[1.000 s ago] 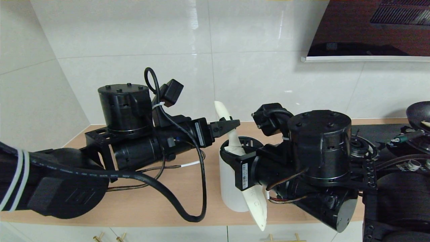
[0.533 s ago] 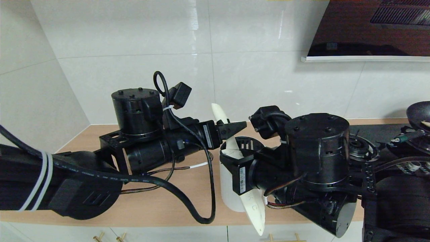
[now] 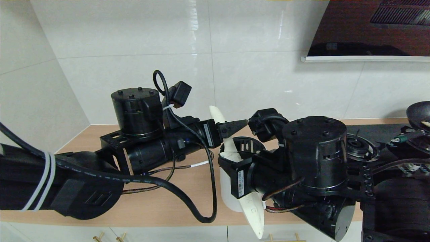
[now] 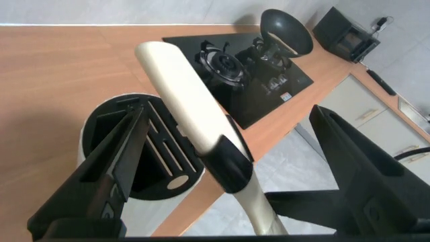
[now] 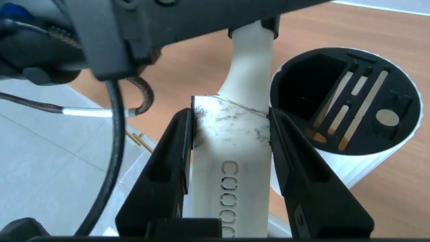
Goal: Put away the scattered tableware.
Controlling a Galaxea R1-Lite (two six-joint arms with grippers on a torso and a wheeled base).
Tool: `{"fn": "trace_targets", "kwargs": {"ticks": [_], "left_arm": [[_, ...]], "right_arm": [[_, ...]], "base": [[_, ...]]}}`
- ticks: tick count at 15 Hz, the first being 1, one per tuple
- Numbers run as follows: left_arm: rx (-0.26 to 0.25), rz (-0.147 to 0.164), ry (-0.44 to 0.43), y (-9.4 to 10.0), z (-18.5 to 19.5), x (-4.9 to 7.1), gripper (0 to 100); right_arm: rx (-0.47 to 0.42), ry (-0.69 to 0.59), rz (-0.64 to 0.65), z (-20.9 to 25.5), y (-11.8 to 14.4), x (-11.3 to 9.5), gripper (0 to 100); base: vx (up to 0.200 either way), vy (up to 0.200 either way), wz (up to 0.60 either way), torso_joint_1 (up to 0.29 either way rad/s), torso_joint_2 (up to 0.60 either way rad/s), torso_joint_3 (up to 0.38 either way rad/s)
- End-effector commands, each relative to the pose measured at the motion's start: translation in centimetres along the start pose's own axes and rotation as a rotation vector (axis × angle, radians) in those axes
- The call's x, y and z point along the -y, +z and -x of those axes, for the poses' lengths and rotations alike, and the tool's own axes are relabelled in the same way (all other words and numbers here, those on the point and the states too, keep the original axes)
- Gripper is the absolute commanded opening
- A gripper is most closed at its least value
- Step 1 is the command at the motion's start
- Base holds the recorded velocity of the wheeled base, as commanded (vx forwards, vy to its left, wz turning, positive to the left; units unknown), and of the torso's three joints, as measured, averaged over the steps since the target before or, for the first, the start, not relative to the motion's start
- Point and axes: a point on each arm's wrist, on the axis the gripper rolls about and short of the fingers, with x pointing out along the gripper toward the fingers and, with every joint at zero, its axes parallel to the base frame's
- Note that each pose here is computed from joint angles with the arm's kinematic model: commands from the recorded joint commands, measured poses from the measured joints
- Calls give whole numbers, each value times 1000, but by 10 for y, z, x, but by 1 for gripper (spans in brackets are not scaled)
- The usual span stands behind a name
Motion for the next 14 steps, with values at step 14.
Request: {"fn": "trace_targets", "kwargs": {"ticks": [14], "left_arm": [[6,-1,1,1,2,1,0]], "right_arm": [[51,-66,-19,-1,11,8,0]], "base": [[0,0,0,0,0,0]]}}
